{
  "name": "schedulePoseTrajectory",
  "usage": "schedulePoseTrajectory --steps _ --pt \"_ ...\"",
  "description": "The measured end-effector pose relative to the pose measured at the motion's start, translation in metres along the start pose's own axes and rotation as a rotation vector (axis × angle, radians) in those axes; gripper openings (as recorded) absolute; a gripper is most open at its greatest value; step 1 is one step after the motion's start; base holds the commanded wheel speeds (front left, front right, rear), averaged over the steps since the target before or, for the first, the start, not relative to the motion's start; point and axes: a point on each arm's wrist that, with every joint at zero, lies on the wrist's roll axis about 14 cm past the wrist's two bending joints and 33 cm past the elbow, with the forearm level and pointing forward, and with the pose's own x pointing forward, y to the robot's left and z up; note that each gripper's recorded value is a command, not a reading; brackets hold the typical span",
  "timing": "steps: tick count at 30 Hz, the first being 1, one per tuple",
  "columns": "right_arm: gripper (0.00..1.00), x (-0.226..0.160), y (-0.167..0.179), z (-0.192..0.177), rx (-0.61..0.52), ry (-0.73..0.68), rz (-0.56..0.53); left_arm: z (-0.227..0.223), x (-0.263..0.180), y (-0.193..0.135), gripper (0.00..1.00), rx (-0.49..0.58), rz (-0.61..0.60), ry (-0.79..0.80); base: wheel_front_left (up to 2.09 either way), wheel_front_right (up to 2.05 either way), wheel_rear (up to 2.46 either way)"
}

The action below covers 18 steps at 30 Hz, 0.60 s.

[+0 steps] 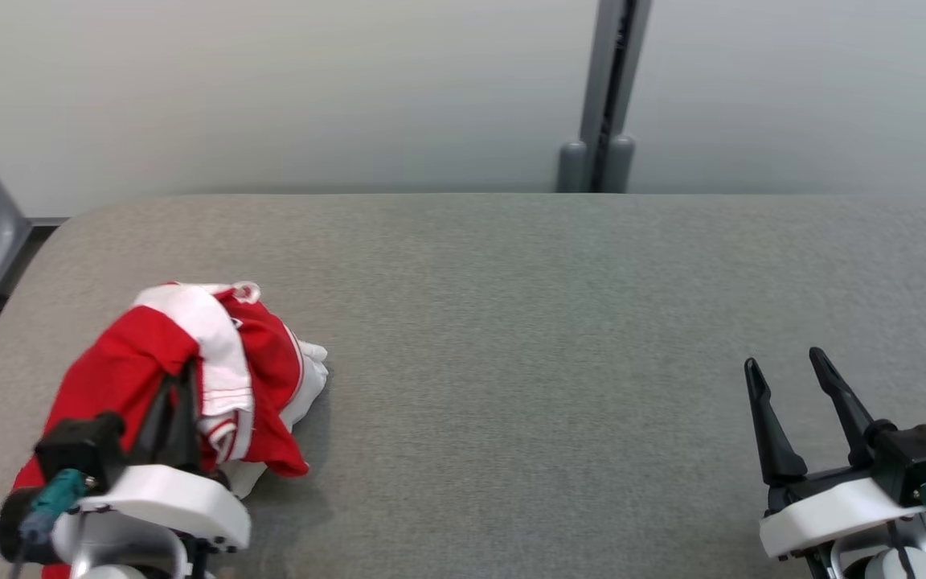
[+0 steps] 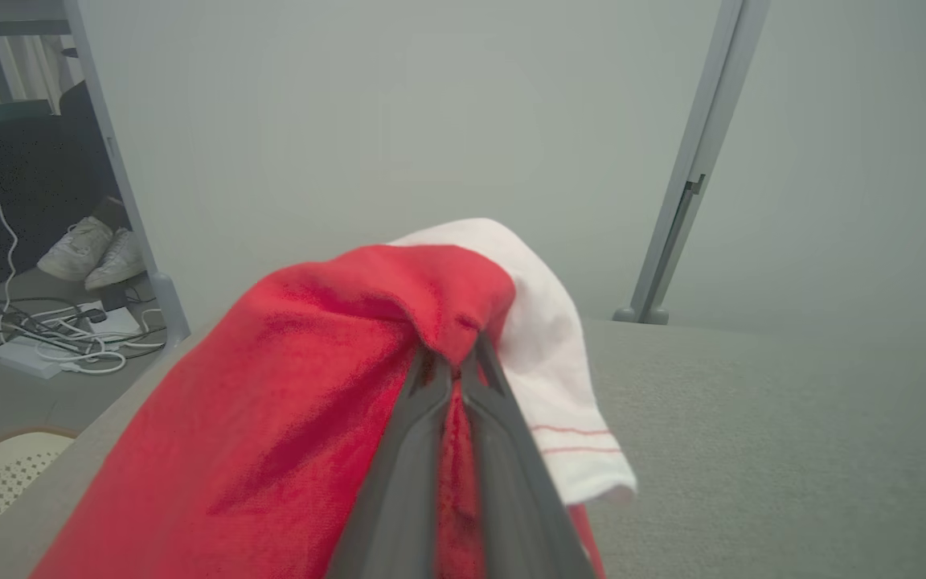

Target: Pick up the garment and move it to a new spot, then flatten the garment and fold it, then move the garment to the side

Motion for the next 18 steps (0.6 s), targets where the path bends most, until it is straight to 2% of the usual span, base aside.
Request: schedulePoseTrajectory --steps 6,18 --pt "1.00 -0.011 -0.030 0.007 -0.020 -0.010 -0.084 -0.035 0.012 -0.075 0.00 -0.028 -0.205 0.099 0.00 0.00 0.00" --pt "1.00 -0.026 -0.092 -0.004 -0.025 0.026 -0.267 -0.051 0.052 -0.251 0.00 -0.032 -0.700 0.131 0.00 0.00 0.00"
